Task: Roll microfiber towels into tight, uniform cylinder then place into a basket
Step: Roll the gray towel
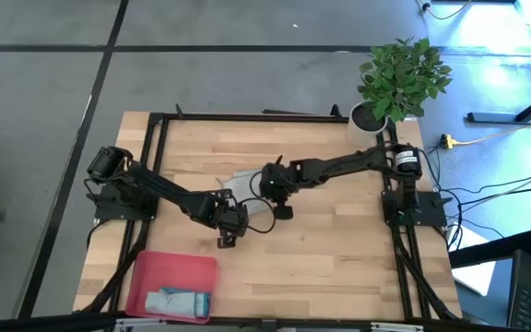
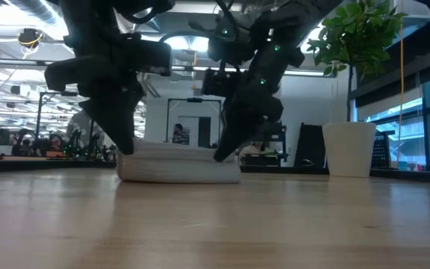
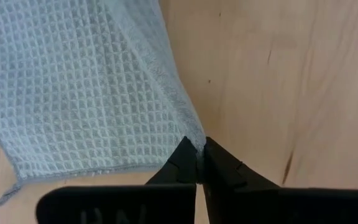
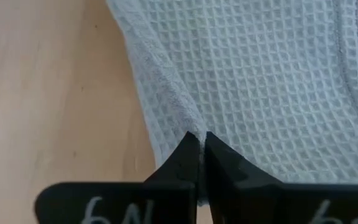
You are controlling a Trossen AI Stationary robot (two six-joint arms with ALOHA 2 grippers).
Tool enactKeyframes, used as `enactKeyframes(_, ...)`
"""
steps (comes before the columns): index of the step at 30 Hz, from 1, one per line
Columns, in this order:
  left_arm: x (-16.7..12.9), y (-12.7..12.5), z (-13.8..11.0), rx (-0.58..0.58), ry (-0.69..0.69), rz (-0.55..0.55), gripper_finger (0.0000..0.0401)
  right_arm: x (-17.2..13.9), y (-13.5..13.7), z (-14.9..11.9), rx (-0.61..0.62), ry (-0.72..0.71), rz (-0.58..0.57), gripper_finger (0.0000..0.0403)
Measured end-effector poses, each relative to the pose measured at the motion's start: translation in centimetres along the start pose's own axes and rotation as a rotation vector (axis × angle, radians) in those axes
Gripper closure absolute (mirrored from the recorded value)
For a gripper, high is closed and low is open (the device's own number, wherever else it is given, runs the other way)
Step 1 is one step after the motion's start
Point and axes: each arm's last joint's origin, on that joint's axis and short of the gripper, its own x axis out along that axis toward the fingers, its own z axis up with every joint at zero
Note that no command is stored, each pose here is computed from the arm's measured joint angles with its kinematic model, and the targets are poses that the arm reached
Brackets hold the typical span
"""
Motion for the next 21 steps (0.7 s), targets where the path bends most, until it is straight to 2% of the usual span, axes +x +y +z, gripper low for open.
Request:
enactKeyframes(6,0.0,0.0,0.0,-0.001,0.005,-0.008,0.0401,0.4,-1.1,0.0,0.002,-0.037,0.049,0.0390)
enactKeyframes(21,0.2,0.6,0.2,-0.055,0.016,-0.008,0.0401,3.6,-1.8,-1.0,0.016,-0.020,0.043,0.0390)
